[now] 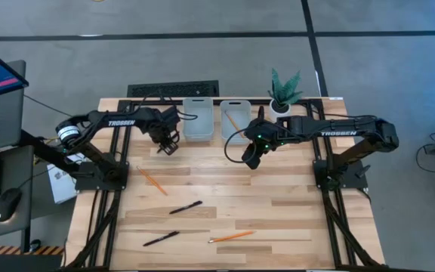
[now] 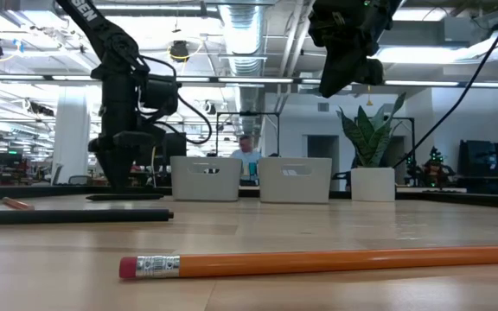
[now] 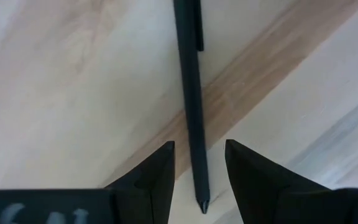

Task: Sort pens & pencils
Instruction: Put the top black pen into the left gray bin

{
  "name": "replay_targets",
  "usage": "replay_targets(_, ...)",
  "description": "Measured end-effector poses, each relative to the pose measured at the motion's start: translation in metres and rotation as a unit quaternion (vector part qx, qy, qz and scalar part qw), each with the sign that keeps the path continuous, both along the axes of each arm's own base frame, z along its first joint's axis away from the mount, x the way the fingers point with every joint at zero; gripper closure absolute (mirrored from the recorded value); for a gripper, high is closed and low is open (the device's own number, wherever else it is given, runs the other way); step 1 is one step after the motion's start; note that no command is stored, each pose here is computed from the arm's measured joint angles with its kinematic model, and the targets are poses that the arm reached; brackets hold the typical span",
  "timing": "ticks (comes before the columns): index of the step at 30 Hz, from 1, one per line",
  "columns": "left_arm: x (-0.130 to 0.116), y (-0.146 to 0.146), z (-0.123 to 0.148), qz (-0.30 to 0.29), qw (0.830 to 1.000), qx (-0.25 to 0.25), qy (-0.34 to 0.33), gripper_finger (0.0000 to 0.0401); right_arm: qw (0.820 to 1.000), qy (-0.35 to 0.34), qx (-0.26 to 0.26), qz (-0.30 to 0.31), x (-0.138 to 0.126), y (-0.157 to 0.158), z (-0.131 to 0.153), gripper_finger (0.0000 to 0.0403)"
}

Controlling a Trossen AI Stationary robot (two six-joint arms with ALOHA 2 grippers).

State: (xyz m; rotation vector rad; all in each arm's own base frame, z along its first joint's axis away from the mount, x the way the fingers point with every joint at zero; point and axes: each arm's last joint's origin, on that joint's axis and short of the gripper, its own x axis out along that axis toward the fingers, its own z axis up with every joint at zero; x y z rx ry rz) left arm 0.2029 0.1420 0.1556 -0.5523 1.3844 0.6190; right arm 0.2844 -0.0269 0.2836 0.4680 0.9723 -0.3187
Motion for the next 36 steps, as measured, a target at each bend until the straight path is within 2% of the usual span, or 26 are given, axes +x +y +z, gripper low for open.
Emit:
replay_targets(4,-0.001,-0.002,-0.003,0.006,1.000,-0.016,-0.007,0.0269,1.000,0.000,0.000,0.000,0.000,0.000,0.000,0.0316)
replay_targets(12,-0.002,-0.001,-0.003,0.017,1.000,-0.018,-0.006,0.0269,1.000,0.000,0.000,0.000,0.000,0.000,0.000,0.0316)
replay_targets(19,0.000,0.002,-0.017,0.022,0.999,-0.033,0.022,0.0269,1.000,0.000,0.000,0.000,0.000,0.000,0.000,0.0316)
replay_targets(27,0.001,0.003,-0.021,0.035,0.998,-0.035,0.027,0.0270,1.000,-0.001,0.000,0.000,0.000,0.000,0.000,0.0316)
replay_targets(36,0.001,0.003,-0.022,0.036,0.998,-0.036,0.028,0.0333,1.000,-0.001,0.000,0.000,0.000,0.000,0.000,0.0316)
